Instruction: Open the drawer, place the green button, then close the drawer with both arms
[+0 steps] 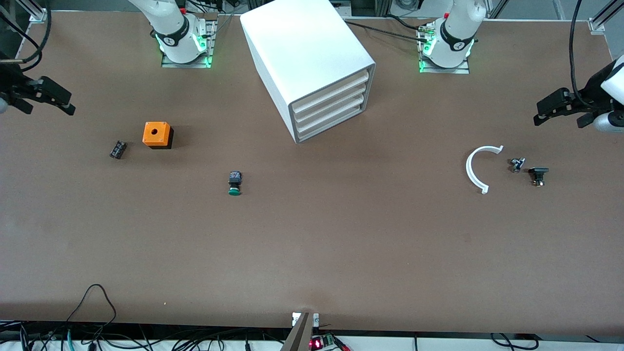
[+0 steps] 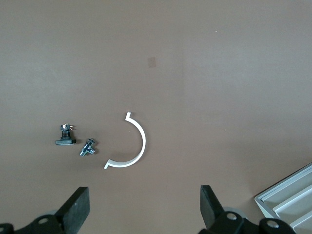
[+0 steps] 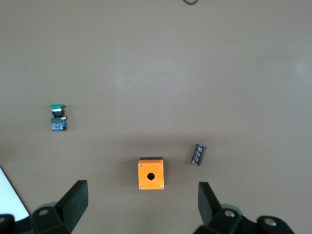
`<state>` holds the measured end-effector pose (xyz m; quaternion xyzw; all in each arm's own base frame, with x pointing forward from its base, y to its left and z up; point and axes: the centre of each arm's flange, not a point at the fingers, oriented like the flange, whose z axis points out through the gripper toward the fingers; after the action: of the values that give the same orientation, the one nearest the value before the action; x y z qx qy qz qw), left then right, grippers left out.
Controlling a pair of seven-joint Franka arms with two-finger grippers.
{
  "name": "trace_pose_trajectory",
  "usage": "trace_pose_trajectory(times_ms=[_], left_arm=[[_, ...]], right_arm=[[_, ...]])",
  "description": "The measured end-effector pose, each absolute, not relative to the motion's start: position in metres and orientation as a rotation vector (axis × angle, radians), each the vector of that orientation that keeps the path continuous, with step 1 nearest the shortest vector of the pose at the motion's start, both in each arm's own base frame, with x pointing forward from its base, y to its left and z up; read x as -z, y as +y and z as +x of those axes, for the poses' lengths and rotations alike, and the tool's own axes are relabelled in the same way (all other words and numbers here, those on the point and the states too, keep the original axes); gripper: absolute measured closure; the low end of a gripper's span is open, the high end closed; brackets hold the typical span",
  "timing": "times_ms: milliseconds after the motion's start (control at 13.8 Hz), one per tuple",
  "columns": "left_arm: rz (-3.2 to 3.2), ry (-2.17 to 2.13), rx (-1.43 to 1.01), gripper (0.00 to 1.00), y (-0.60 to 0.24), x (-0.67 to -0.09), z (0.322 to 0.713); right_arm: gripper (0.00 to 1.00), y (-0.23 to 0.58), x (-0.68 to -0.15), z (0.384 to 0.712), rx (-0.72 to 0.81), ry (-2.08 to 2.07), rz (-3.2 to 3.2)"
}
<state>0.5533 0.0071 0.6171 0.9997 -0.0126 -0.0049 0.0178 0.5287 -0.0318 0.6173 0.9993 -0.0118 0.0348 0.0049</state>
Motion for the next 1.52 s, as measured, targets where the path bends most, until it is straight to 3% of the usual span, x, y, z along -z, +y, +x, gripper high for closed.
trace_pose_trajectory(times_ms=[1158,1520], left_arm=[[3.105,-0.033,0.016,0.0,0.009,-0.617,0.553],[3.106,-0.035,0.046,0.0,0.008,-0.607,0.558]], right_arm=[[0.0,-0.029,-0.616,0.535,-0.105,-0.025,3.121],[0.0,-0.024,-0.589,0.548,-0.027,-0.012,3.121]])
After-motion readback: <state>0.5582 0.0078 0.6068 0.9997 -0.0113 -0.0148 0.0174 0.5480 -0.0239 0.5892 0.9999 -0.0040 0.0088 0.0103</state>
